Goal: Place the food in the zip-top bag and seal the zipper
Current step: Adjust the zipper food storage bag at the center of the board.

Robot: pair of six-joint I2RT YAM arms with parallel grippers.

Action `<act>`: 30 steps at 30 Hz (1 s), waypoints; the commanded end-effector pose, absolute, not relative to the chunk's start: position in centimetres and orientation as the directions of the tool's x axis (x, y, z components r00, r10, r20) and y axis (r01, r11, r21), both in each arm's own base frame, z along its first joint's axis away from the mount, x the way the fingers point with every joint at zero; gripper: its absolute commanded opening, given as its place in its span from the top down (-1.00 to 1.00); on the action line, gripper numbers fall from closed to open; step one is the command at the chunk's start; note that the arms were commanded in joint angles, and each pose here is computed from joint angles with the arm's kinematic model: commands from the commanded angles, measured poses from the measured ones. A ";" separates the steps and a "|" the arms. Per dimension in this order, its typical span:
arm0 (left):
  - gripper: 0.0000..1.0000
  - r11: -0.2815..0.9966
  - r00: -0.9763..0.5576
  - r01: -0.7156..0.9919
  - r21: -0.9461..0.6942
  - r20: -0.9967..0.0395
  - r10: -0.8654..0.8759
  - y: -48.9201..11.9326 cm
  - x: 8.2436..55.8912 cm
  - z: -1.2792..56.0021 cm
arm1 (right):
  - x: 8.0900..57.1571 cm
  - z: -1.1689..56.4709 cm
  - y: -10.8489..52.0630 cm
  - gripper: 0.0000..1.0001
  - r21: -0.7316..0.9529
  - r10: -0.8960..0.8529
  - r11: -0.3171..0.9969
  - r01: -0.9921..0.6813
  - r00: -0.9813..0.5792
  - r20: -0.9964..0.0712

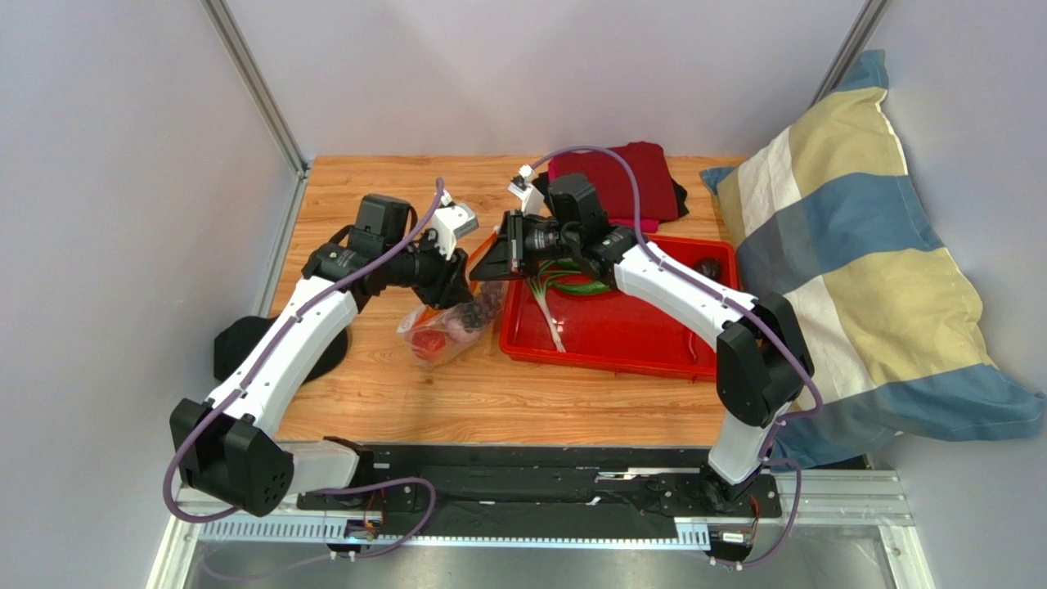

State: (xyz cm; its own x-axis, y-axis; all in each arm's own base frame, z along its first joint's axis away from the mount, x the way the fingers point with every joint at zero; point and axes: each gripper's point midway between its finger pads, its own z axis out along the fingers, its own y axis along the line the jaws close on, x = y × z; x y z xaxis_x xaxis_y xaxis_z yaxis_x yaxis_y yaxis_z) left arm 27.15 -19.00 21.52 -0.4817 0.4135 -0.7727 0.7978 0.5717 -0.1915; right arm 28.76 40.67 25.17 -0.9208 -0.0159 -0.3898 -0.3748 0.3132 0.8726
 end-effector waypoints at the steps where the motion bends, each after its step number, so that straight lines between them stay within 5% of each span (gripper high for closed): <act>1: 0.27 0.581 -0.445 0.804 -0.129 -0.778 0.443 -18.9 28.4 21.5 | 28.9 28.5 41.4 1.00 0.882 0.020 0.241 -0.406 -0.906 -0.423; 3: 0.20 0.577 -0.451 0.805 -0.134 -0.772 0.449 -18.9 28.2 21.7 | 29.1 28.6 41.4 1.00 0.880 0.029 0.245 -0.407 -0.904 -0.426; 7: -0.35 0.580 -0.454 0.800 -0.153 -0.786 0.419 -19.4 27.8 22.2 | 29.6 28.5 41.7 1.00 0.887 0.044 0.254 -0.385 -0.912 -0.408; 9: -0.37 0.589 -0.443 0.797 -0.134 -0.792 0.419 -19.6 28.0 22.1 | 29.7 28.7 42.0 1.00 0.888 0.046 0.252 -0.384 -0.912 -0.408; 12: -0.05 0.625 -0.450 0.774 -0.100 -0.782 0.432 -19.2 28.6 21.7 | 29.7 28.5 42.2 1.00 0.890 0.044 0.252 -0.379 -0.915 -0.401; 14: 0.41 0.650 -0.469 0.755 -0.085 -0.763 0.445 -18.6 29.1 21.4 | 29.5 28.6 42.1 0.97 0.884 0.036 0.248 -0.396 -0.908 -0.417; 16: 0.80 0.659 -0.497 0.747 -0.087 -0.731 0.468 -18.2 28.9 20.8 | 29.4 28.2 41.6 0.83 0.881 0.032 0.257 -0.398 -0.907 -0.420; 18: 0.96 0.658 -0.509 0.748 -0.086 -0.710 0.487 -17.7 28.7 20.8 | 29.9 27.8 40.7 0.50 0.878 0.036 0.268 -0.397 -0.907 -0.421; 20: 1.00 0.646 -0.504 0.759 -0.083 -0.703 0.502 -17.4 28.6 21.0 | 30.6 27.5 39.2 -0.06 0.878 0.048 0.277 -0.390 -0.907 -0.417; 23: 1.00 0.615 -0.473 0.785 -0.069 -0.707 0.525 -16.8 28.1 21.5 | 30.9 27.9 37.0 -0.47 0.853 0.042 0.273 -0.445 -0.880 -0.473; 28: 1.00 0.519 -0.379 0.852 -0.066 -0.762 0.525 -16.2 27.1 23.6 | 29.7 28.3 34.0 -0.56 0.618 -0.064 0.276 -0.736 -0.656 -0.752; 30: 1.00 0.476 -0.333 0.878 -0.048 -0.776 0.535 -15.9 26.6 24.0 | 29.5 26.8 33.1 -0.58 0.561 -0.099 0.289 -0.775 -0.607 -0.788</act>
